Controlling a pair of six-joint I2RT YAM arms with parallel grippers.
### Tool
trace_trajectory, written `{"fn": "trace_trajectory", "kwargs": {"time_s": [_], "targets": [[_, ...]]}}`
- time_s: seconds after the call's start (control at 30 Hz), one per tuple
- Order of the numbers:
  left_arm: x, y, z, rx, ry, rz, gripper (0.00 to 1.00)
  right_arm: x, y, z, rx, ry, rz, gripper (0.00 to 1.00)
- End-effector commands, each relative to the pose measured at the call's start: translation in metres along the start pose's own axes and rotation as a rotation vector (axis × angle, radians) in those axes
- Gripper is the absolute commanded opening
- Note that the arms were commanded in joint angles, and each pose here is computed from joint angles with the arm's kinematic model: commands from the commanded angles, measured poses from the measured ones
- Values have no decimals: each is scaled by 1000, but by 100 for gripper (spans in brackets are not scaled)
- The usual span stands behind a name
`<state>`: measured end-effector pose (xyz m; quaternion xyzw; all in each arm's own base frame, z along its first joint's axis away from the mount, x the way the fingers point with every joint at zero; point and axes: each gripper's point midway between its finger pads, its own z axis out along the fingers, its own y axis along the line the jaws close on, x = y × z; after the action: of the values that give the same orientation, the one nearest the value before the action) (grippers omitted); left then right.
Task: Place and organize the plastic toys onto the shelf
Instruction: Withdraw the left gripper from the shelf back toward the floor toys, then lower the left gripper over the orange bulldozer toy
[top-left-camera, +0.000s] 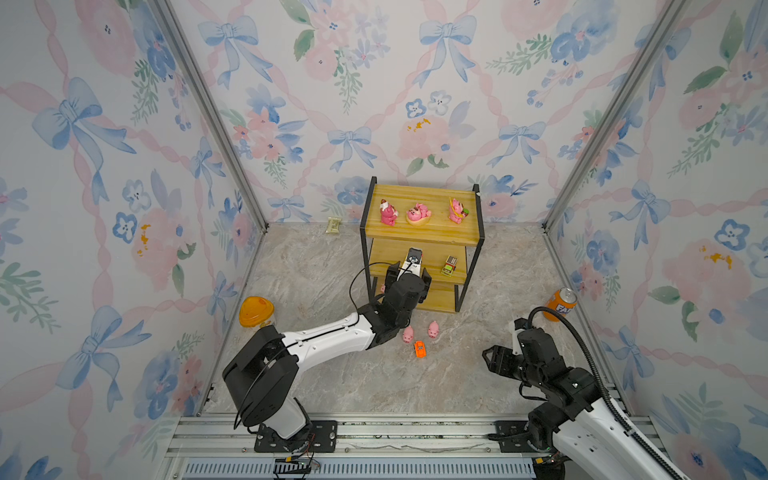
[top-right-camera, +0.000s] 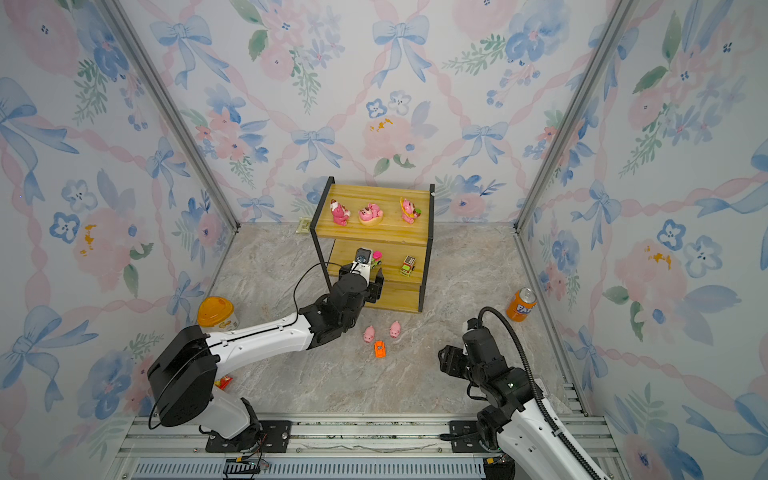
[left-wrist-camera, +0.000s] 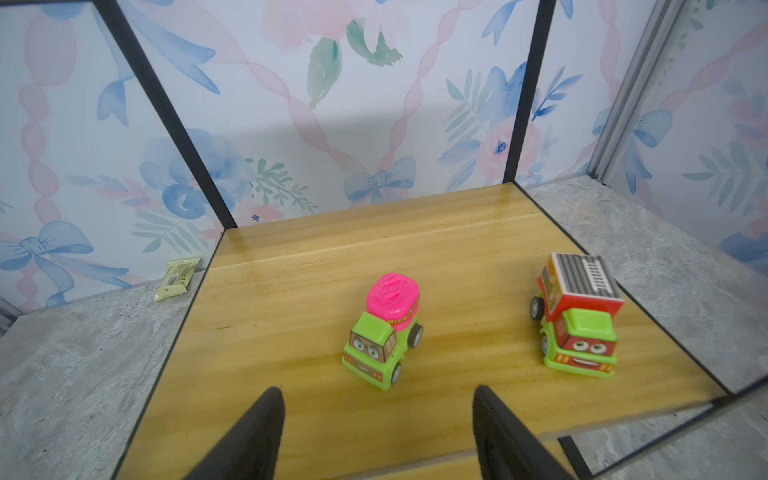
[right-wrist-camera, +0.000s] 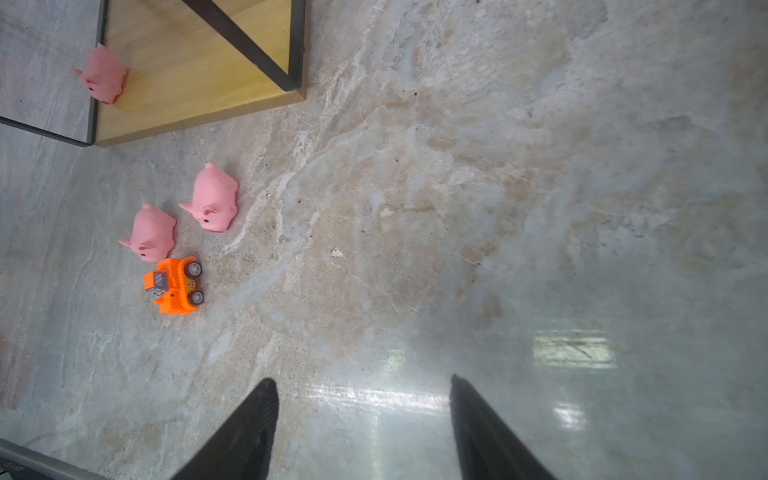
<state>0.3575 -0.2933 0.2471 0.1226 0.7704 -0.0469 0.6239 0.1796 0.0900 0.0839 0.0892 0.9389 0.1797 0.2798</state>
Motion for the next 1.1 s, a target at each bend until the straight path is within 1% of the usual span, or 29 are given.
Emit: {"fn": "trace_trajectory", "kwargs": {"time_s": [0.0,0.07,0.13,0.2,0.23,0.3,0.47,0.57,0.67,0.77,0.83,0.97,1.07], "targets": [[-2,1,-23,1,-23,20,76,2,-4,3,8,7,3,69],[6,-1,-37,17,-14,12,78,2,-3,4,8,8,1,70],[24,-4,-50,62,19,-12,82,2,-3,4,8,11,1,70],[46,-7,-61,104,57,-36,84,2,-3,4,9,10,2,70],[65,-8,-66,132,90,-47,84,2,-3,4,8,10,4,70],[90,-11,-75,178,140,-77,83,1,-2,4,5,9,5,71],[137,-21,-89,207,234,-122,88,2,-1,4,3,14,3,71],[155,-36,-93,237,284,-131,88,1,-1,4,2,13,10,71],[174,-55,-97,261,332,-118,84,0,-1,2,2,7,17,71],[190,-72,-100,276,374,-121,78,1,-2,1,3,7,22,71],[199,-81,-102,286,397,-119,77,2,-3,0,7,6,23,71],[213,-83,-105,267,430,-154,78,2,-4,-2,9,-1,22,71],[214,-79,-102,240,422,-151,79,1,-4,-1,8,-2,25,71]]}}
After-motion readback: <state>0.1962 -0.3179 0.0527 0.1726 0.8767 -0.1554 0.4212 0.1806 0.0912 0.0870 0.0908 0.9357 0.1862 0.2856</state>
